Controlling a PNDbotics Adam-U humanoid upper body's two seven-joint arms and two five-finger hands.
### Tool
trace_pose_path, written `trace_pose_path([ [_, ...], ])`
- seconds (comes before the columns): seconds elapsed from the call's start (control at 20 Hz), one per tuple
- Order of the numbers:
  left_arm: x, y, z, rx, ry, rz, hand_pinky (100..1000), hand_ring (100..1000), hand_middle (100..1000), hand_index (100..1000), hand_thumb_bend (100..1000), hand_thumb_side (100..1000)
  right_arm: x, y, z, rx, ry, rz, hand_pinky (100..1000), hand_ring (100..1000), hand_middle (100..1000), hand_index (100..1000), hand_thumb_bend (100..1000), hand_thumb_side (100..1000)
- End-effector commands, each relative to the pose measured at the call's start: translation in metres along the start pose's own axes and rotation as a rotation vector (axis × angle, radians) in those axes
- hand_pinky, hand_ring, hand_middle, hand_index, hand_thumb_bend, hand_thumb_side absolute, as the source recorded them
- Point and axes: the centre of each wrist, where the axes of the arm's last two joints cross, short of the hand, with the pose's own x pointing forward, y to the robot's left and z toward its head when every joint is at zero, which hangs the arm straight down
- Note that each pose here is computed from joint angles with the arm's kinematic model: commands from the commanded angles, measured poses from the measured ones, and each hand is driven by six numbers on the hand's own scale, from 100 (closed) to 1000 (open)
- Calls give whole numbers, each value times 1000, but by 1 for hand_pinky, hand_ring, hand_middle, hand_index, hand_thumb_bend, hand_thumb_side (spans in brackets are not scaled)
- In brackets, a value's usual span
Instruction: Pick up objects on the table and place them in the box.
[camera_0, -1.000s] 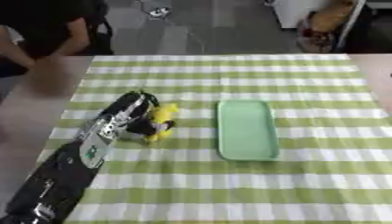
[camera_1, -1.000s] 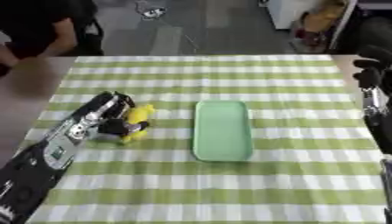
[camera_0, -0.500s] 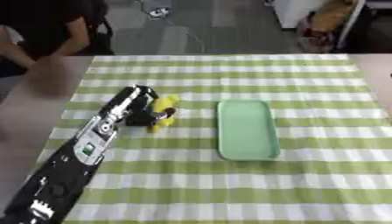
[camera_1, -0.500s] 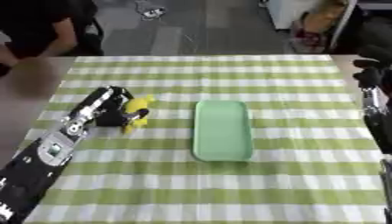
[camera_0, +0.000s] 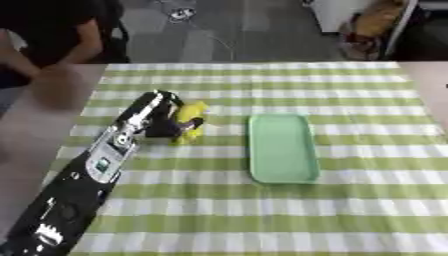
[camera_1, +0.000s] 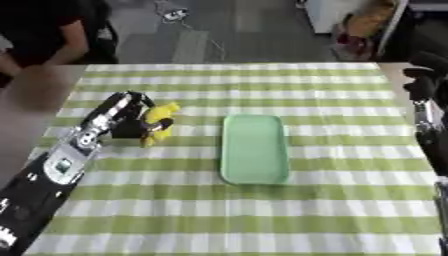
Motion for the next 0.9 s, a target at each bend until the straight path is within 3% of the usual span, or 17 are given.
trace_pose_path([
  [0.05, 23, 17, -12, 22, -71, -28, 100, 100, 177, 294, 491, 423, 4, -4, -5, -2, -24, 9, 694, 765, 780, 867, 208, 827],
  [0.45, 56, 27, -28, 13, -163, -59, 100, 100, 178, 295, 494, 416, 4, -4, -6, 0, -26, 6, 694, 765, 779, 867, 210, 828],
  [0.9, 72, 25, -36, -7, -206, -75, 100, 100, 179, 296, 493, 414, 4, -4, -6, -2, -27, 4, 694, 765, 779, 868, 209, 828],
])
